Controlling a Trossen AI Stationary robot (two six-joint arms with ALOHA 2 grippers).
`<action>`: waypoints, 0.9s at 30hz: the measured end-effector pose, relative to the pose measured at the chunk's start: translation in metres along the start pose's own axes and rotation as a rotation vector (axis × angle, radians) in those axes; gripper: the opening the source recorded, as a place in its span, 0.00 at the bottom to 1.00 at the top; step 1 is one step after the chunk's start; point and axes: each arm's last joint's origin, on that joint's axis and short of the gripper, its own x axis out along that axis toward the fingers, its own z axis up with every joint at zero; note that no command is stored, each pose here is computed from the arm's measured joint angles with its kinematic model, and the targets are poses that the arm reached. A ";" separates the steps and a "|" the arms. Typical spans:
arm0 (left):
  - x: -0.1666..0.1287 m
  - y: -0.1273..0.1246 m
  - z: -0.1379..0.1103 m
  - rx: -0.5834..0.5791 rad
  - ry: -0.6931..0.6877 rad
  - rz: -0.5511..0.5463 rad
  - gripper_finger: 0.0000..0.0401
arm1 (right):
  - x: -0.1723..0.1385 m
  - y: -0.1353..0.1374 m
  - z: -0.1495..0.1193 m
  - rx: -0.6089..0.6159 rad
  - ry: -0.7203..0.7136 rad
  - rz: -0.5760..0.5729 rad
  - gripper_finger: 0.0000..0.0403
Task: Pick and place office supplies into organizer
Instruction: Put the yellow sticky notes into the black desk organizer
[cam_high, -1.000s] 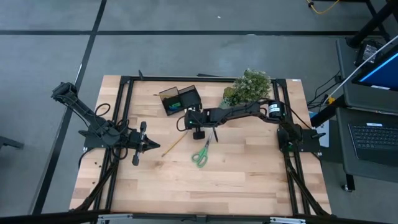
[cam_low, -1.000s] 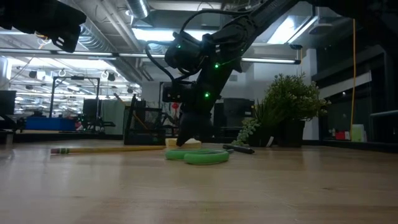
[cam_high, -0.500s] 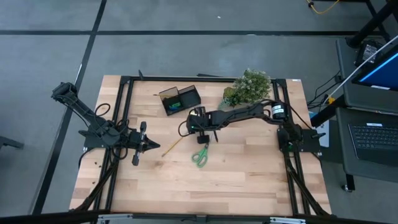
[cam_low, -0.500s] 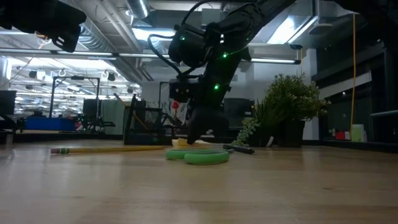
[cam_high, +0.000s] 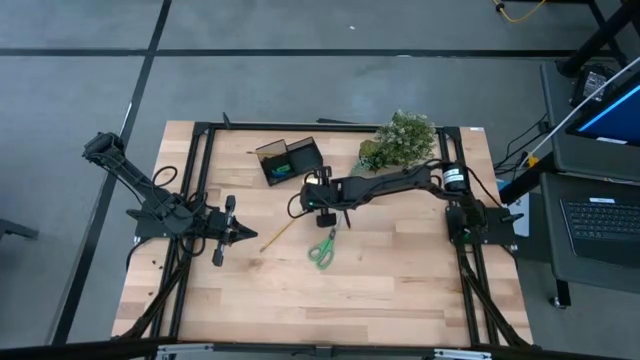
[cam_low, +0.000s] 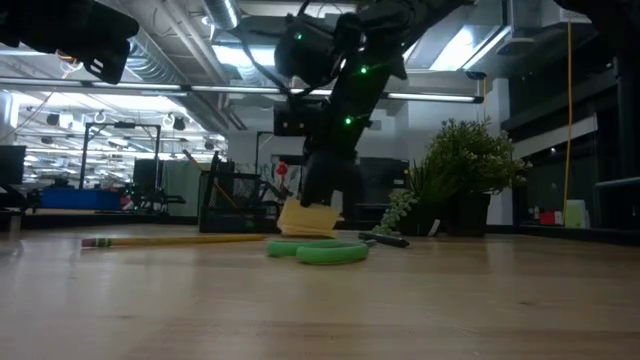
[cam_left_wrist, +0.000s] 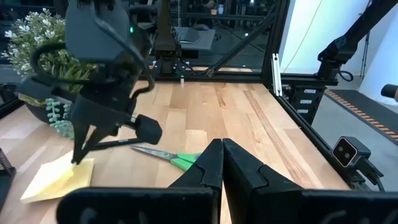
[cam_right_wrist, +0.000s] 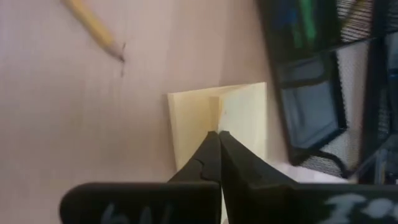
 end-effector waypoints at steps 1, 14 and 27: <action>0.000 0.000 0.000 0.001 0.001 0.000 0.00 | -0.002 -0.002 0.001 0.002 -0.006 -0.009 0.00; 0.000 0.000 0.000 0.001 0.001 0.000 0.01 | -0.039 -0.027 0.007 -0.001 -0.043 -0.186 0.00; 0.000 0.000 0.000 0.008 0.002 0.000 0.01 | -0.039 -0.059 0.006 -0.013 -0.089 -0.247 0.00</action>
